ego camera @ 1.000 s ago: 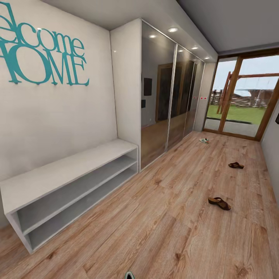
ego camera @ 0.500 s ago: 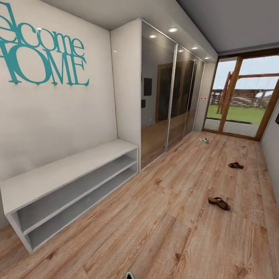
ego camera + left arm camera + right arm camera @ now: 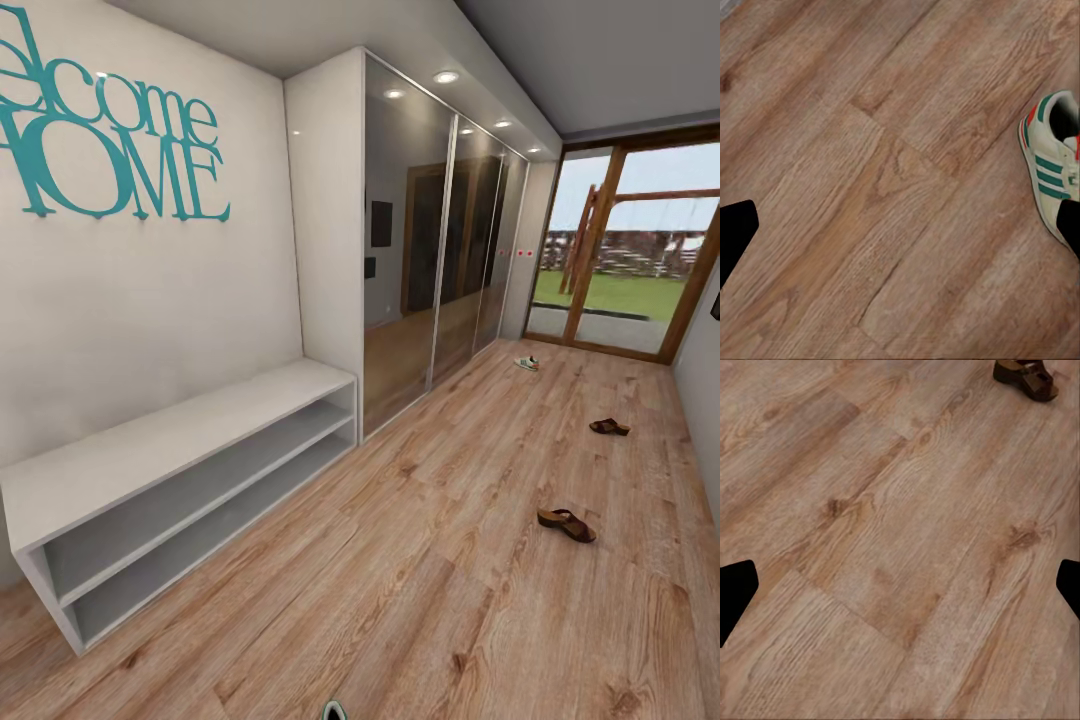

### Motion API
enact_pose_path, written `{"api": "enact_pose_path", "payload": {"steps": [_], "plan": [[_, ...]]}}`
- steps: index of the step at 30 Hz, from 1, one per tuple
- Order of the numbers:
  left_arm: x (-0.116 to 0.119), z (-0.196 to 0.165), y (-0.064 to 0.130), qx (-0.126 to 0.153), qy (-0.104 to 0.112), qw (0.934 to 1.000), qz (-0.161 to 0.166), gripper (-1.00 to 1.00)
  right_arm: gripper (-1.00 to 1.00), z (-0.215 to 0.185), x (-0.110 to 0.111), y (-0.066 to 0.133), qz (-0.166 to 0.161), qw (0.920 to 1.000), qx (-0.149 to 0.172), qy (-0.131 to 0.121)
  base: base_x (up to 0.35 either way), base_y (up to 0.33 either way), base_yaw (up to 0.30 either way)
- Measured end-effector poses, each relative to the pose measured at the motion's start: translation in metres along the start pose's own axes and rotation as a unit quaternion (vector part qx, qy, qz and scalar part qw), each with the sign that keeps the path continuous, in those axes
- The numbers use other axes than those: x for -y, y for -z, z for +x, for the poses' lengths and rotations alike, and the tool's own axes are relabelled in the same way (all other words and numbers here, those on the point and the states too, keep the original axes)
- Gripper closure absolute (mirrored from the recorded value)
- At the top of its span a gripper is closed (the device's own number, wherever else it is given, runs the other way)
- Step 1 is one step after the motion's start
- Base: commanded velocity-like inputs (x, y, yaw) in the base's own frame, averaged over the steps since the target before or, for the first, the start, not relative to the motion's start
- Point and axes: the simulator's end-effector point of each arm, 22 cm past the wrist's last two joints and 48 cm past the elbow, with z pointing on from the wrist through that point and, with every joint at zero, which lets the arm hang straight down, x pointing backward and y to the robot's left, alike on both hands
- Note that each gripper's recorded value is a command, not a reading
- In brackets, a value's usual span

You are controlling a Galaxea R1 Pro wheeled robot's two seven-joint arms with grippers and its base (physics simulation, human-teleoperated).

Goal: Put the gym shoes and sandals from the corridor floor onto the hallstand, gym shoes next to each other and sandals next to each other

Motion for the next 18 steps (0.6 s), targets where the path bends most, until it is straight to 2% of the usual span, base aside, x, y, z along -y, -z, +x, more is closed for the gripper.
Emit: {"api": "enact_pose_path", "payload": {"steps": [5,6,18], "plan": [[-0.004,-0.034,-0.01,0.026,0.007,0.9996,-0.005,-1.0,-1.0,-0.022,0.007,-0.008,0.01,0.9998,0.017,-0.01,0.0,0.0,0.0],[-0.006,-0.039,-0.011,0.03,0.014,0.9994,-0.008,-1.0,-1.0,-0.023,0.008,-0.009,0.011,0.9997,0.017,-0.011,0.0,0.0,0.0],[-0.008,-0.033,-0.009,0.026,0.018,0.9994,-0.011,-1.0,-1.0,-0.003,0.003,-0.006,0.006,0.9999,-0.004,-0.008,0.0,0.0,0.0]]}}
